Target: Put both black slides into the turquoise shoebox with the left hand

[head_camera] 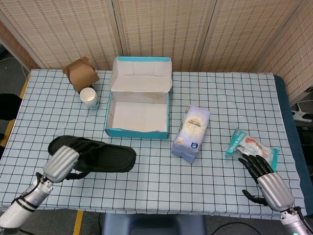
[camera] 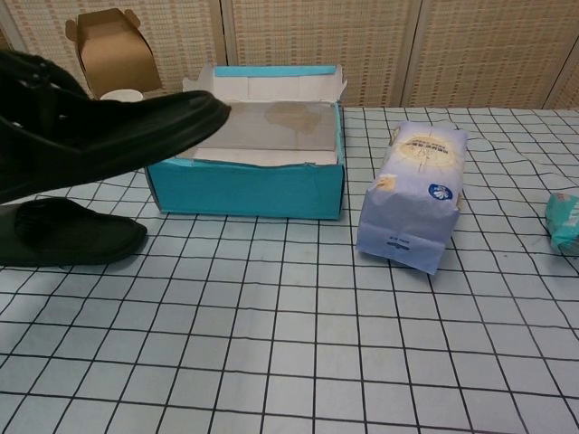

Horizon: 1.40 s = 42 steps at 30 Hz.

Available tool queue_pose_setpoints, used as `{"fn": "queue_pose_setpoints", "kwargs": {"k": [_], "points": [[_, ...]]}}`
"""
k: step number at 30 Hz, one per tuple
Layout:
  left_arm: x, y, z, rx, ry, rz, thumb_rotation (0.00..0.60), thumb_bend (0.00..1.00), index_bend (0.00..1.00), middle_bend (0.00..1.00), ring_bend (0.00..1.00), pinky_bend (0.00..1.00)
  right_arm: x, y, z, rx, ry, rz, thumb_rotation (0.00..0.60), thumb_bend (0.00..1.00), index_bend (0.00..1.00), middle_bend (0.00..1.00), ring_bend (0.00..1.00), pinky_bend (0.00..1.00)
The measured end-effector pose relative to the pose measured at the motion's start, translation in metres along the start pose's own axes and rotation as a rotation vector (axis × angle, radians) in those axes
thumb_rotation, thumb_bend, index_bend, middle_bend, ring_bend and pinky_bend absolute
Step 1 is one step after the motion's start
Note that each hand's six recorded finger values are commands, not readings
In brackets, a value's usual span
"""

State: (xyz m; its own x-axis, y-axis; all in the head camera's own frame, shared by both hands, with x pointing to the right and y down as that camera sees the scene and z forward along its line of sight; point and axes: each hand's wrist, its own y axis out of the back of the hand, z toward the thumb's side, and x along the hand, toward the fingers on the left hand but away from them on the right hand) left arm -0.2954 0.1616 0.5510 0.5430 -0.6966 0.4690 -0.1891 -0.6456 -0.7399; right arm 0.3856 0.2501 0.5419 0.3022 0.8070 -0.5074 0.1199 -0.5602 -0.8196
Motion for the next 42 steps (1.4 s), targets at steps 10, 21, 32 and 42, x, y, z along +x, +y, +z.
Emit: {"fn": "queue_pose_setpoints", "kwargs": {"k": [10,21,32,42], "points": [[0.099,0.022,0.045,-0.013,-0.073,-0.012,0.600,0.41,0.48,0.54,0.48,0.58,-0.006,-0.001,-0.010,-0.004,-0.037,0.008,0.600,0.17,0.00,0.00,0.00,0.00],[0.196,0.008,0.062,-0.056,-0.084,0.022,0.600,0.41,0.47,0.53,0.47,0.57,-0.014,-0.005,-0.024,0.001,-0.093,0.033,0.600,0.17,0.00,0.00,0.00,0.00],[0.272,-0.012,0.061,-0.092,-0.051,0.058,0.600,0.41,0.47,0.52,0.47,0.56,-0.012,-0.003,-0.037,0.015,-0.141,0.034,0.600,0.17,0.00,0.00,0.00,0.00],[0.302,-0.032,0.028,-0.119,0.023,0.088,0.600,0.41,0.47,0.52,0.45,0.55,-0.010,-0.005,-0.041,0.018,-0.154,0.050,0.600,0.17,0.00,0.00,0.00,0.00]]}}
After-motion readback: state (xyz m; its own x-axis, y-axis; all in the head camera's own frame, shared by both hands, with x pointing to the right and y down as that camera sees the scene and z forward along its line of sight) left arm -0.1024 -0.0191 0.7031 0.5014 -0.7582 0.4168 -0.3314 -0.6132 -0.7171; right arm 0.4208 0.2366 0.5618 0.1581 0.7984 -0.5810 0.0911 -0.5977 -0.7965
